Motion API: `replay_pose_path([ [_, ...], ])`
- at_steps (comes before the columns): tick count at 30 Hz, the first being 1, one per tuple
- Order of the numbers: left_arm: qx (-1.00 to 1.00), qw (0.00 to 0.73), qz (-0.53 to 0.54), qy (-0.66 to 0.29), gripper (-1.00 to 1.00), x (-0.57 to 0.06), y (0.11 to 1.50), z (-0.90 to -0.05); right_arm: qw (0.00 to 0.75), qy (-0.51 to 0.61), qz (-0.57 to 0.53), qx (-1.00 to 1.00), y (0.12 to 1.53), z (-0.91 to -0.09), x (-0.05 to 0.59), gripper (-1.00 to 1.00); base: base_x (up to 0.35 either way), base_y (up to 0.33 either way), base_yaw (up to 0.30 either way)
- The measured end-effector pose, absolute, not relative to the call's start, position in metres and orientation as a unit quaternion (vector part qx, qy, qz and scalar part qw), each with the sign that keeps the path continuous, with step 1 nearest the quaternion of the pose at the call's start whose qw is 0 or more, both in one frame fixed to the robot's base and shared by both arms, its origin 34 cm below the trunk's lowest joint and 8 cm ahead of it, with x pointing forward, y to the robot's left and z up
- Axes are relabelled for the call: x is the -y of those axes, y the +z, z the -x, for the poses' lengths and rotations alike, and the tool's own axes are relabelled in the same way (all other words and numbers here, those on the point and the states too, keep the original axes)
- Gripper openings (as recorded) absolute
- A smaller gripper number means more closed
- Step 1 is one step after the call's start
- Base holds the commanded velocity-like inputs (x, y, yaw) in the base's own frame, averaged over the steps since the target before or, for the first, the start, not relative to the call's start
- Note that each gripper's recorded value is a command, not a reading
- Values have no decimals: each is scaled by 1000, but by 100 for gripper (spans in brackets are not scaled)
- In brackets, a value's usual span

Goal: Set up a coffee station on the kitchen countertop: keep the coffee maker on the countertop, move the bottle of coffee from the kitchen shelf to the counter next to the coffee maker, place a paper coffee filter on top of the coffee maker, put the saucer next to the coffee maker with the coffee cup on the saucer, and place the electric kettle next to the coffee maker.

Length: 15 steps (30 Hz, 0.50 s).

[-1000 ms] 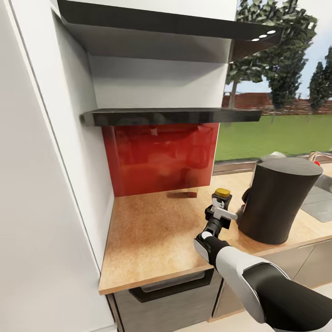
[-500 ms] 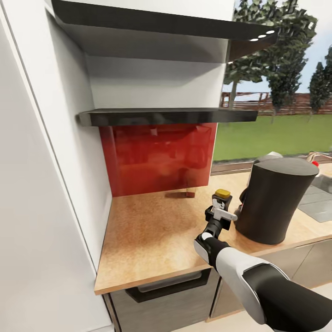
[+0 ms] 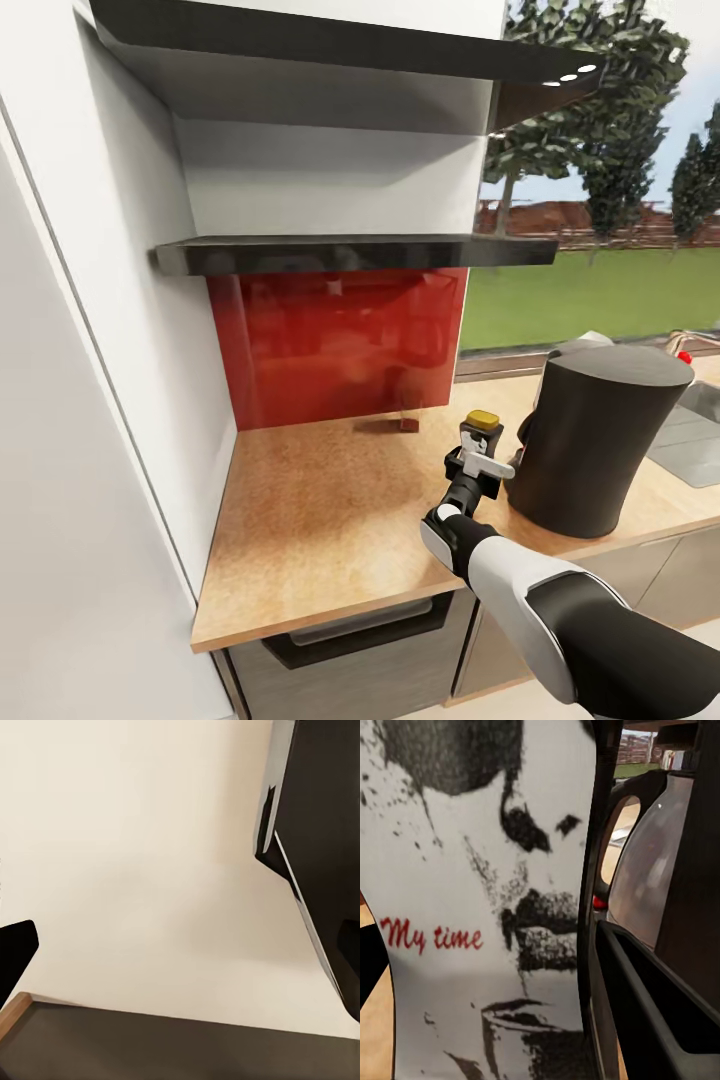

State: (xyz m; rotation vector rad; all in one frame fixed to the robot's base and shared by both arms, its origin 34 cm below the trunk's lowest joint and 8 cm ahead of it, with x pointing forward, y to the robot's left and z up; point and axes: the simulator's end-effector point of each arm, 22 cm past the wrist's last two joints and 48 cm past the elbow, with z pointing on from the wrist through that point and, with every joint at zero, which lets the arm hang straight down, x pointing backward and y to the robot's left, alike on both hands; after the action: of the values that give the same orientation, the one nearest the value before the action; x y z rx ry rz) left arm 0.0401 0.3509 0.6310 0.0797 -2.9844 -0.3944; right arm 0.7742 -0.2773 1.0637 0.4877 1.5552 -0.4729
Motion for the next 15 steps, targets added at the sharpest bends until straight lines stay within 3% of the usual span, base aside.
replay_pose_path([
  [8, 989, 65, -26, -131, 100, -351, 631, -40, 661, -209, -215, -688, 1063, -774, 277, -100, 0, 0, 0],
  [9, 989, 65, -26, -131, 100, -351, 631, -40, 661, -209, -215, -688, 1063, -774, 277, 100, 0, 0, 0],
  [15, 989, 64, -26, -131, 100, -351, 631, -40, 660, -210, -215, -688, 1063, -773, 277, 100, 0, 0, 0],
])
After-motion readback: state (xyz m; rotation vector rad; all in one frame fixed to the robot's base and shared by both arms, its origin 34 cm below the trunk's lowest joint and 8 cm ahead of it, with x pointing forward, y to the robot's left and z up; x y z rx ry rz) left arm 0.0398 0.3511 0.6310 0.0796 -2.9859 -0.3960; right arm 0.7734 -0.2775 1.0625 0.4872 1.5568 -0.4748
